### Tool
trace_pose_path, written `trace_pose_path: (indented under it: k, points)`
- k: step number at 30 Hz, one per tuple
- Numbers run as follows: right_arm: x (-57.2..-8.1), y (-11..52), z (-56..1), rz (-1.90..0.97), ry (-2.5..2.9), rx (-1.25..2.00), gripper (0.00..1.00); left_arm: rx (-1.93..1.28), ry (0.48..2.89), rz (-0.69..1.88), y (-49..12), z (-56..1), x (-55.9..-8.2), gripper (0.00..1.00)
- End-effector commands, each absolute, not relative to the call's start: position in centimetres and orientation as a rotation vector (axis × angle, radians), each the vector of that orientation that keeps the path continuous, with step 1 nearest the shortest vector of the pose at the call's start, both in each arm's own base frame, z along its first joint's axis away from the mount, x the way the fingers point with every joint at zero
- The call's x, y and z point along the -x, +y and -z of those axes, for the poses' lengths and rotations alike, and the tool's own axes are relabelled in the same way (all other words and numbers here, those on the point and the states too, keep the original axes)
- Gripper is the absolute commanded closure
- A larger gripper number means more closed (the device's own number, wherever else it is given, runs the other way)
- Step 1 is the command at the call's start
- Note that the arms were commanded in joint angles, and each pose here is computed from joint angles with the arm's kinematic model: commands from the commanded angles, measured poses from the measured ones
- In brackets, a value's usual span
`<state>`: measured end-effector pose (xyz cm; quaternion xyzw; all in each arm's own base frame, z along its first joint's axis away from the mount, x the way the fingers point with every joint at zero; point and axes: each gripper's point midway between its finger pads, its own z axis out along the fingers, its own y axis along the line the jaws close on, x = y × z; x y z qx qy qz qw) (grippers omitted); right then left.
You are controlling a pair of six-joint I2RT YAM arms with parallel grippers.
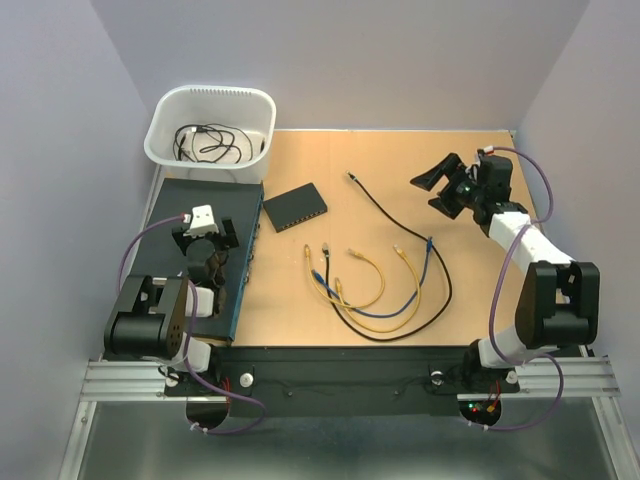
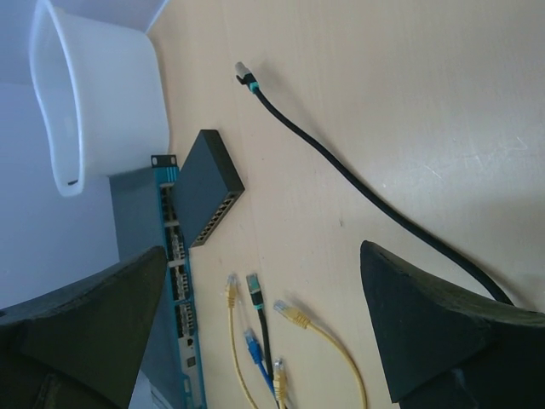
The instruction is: Insert the plug into the switch port
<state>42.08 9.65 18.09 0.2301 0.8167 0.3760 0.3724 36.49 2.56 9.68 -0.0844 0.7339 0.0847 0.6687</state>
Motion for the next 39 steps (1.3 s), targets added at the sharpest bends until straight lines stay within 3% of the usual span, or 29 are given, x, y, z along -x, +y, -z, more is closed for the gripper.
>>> trace_pose_path:
  k: [1, 10, 16, 20, 31, 39]
  points:
    - [-42.1, 9.6, -19.8, -0.989, 2.017, -0.55, 0.0, 0.28, 1.332, -0.146, 3.3, -18.9, -37.3, 0.01]
    - [-40.5, 9.2, -19.6, -0.937, 2.003, -0.516, 0.0, 0.46, 1.317, -0.162, 5.3, -21.4, -36.2, 0.01]
    - [-38.5, 9.7, -19.6, -0.895, 1.998, -0.412, 0.0, 0.522, 1.495, -0.157, 5.0, -23.4, -37.8, 0.01]
    - [-37.7, 12.3, -19.4, -0.89, 2.022, -0.293, 0.0, 0.528, 1.762, -0.209, 4.6, -21.1, -38.0, 0.01]
    - [-35.3, 16.0, -20.3, -0.877, 2.037, -0.106, 0.0, 0.477, 1.924, -0.077, 1.9, -23.3, -37.8, 0.01]
    - [-35.2, 17.5, -20.3, -0.795, 2.109, 0.008, 0.0, 0.503, 2.088, 0.044, 0.0, -21.7, -37.7, 0.01]
